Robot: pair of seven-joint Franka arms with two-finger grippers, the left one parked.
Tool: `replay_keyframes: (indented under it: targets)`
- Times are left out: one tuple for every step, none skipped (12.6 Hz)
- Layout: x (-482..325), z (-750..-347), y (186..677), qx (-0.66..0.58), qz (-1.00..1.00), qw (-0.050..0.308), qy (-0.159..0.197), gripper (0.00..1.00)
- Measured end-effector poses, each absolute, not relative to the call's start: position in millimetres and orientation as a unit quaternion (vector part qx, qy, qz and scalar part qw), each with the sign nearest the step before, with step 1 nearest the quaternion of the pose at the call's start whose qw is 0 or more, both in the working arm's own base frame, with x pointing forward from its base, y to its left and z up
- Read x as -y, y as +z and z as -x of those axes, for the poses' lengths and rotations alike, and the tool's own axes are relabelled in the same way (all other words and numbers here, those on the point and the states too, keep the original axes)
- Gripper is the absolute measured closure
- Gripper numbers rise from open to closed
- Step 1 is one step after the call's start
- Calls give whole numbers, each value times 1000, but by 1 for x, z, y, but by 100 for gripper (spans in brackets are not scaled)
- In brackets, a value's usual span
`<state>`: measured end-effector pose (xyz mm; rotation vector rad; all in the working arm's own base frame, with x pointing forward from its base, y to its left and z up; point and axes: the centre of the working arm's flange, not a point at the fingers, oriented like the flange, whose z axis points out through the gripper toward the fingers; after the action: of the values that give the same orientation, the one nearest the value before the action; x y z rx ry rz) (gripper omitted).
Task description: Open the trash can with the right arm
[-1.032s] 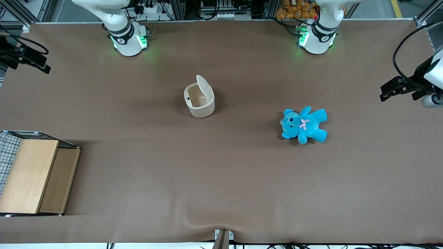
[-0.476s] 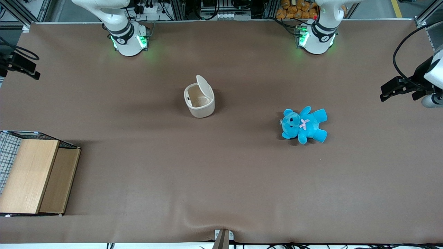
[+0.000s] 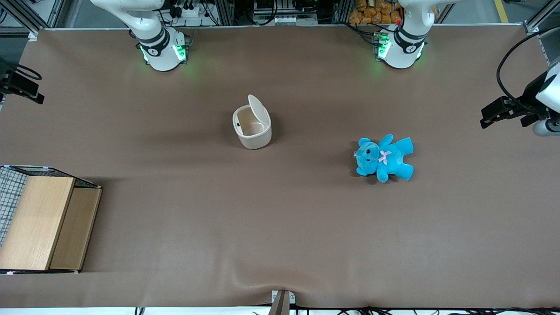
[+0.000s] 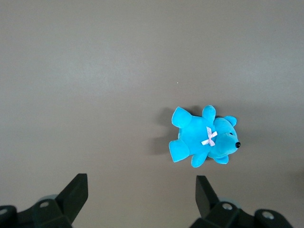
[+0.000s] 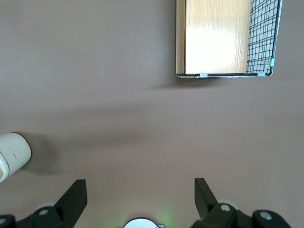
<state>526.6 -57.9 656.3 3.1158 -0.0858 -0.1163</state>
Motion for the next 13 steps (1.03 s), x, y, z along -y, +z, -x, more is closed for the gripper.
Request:
replay_keyframes:
  targets:
    - [58, -527, 656, 27, -999, 11, -37, 0]
    - [57, -528, 654, 27, -999, 11, -37, 0]
    - [57, -528, 653, 26, -999, 11, -37, 0]
    - [56, -529, 652, 26, -999, 11, -36, 0]
    - [56, -530, 652, 25, -999, 11, -37, 0]
    - [56, -530, 651, 24, -999, 11, -37, 0]
    - [56, -530, 651, 22, -999, 11, -37, 0]
    - [56, -530, 650, 18, -999, 11, -37, 0]
    - [55, -531, 650, 16, -999, 11, -37, 0]
    - [55, -531, 650, 16, -999, 11, -36, 0]
    - [55, -531, 650, 15, -999, 11, -36, 0]
    - [55, -531, 650, 15, -999, 11, -36, 0]
    - [55, -531, 650, 15, -999, 11, -36, 0]
